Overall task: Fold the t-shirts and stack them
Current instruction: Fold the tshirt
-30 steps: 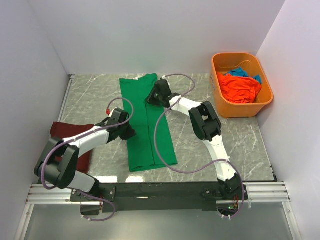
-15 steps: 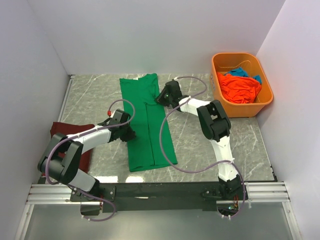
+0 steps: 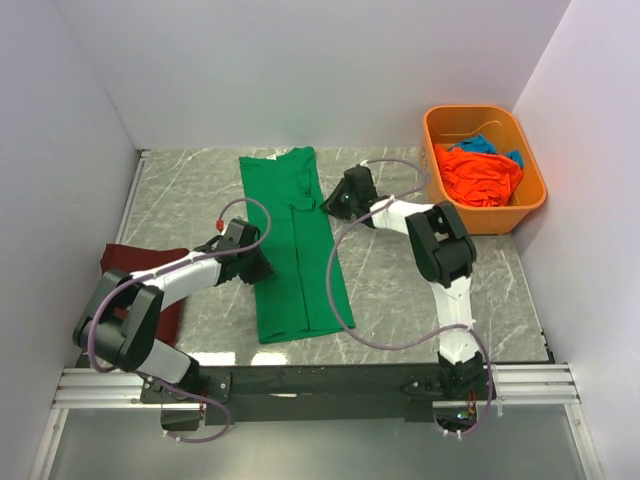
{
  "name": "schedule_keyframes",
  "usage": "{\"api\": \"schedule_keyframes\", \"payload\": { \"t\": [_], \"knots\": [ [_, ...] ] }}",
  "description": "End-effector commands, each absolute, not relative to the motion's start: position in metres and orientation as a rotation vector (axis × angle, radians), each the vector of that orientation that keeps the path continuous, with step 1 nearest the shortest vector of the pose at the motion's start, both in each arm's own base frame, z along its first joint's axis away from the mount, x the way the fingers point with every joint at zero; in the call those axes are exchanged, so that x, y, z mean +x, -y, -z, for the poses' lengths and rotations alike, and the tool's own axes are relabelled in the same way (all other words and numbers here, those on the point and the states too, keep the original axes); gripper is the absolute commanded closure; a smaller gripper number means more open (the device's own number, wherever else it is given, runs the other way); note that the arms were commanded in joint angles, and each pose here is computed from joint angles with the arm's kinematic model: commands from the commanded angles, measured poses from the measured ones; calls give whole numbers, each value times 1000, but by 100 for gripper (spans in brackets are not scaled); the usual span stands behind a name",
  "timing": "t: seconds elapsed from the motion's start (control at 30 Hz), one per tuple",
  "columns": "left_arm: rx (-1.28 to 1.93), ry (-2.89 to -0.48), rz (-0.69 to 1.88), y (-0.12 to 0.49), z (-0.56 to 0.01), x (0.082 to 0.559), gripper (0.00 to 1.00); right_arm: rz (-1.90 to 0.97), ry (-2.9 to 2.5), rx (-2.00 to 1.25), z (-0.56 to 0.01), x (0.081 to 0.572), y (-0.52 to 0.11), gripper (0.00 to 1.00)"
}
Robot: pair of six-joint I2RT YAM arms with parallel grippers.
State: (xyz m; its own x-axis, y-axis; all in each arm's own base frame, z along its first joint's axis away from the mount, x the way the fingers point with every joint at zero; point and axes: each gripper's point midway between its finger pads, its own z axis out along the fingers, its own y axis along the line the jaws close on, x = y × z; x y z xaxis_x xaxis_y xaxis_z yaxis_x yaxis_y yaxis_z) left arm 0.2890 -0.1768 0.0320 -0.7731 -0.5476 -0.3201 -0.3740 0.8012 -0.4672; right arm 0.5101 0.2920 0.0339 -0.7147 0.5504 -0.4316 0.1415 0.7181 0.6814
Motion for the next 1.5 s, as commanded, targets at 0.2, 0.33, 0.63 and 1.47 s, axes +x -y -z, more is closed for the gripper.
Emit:
{"api": "schedule_keyframes", "payload": {
  "t": [0.2, 0.33, 0.63, 1.47],
  "knots": [
    [-671, -2503, 531, 163, -64, 268, 64, -861, -2312, 309, -113, 419, -266, 71],
    [-743, -2577, 493, 152, -47, 235, 64, -823, -2447, 216, -97, 343, -249, 71],
    [-522, -2513, 855, 207, -70, 206, 72, -974, -2525, -26, -83, 219, -257, 70],
    [-370, -2697, 747, 236, -33, 144, 73, -614, -2527, -208, -66, 184, -270, 69]
  ]
}}
